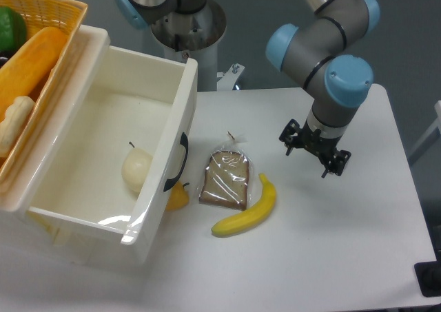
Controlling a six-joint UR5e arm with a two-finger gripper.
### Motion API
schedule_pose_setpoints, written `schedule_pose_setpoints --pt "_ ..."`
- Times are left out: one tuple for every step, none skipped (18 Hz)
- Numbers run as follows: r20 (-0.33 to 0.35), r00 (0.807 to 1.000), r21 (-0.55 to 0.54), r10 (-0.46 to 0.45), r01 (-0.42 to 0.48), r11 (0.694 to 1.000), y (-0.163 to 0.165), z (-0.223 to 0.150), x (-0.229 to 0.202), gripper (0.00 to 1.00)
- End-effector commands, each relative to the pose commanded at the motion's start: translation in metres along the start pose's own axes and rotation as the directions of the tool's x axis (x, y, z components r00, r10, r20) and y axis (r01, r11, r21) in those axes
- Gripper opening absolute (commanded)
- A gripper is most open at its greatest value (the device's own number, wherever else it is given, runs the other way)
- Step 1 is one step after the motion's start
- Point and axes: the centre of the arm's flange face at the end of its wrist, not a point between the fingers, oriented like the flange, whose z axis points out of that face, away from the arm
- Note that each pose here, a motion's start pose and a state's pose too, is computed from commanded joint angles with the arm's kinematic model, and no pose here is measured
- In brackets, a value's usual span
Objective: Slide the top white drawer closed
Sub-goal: 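Move the gripper down toward the open white drawer's front edge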
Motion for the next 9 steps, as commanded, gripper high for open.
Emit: schedule_pose_setpoints --pt "-0.010 1.000 0.002 0.009 -0.009 1.000 -0.007 0.000 0.006 1.00" --pt "-0.011 1.000 0.003 0.001 -0.001 1.000 -0.011 -0.002 0.008 0.87" --pt "-0.004 1.000 0.009 -0.012 0.012 1.000 -0.015 -0.007 0.013 0.68" --pt "-0.002 1.000 0.017 -0.030 0.030 0.999 -0.024 -0.010 0.019 0.55" --pt "-0.004 0.999 0.018 -0.055 0.055 0.998 -0.031 -0.011 0.024 0.42" --pt "-0.003 0.997 0.021 -0.074 0.074 0.997 -0.037 -0.014 0.028 0.32" --pt "-0.007 0.997 0.021 -0.079 0.079 0.997 -0.045 -0.015 0.032 0.25" --pt "-0.015 0.997 0.022 -0.076 0.077 0.997 -0.052 -0.015 0.038 0.18" --pt "-0.036 0.996 0.028 -0.083 0.084 0.996 -0.059 -0.013 0.044 0.13"
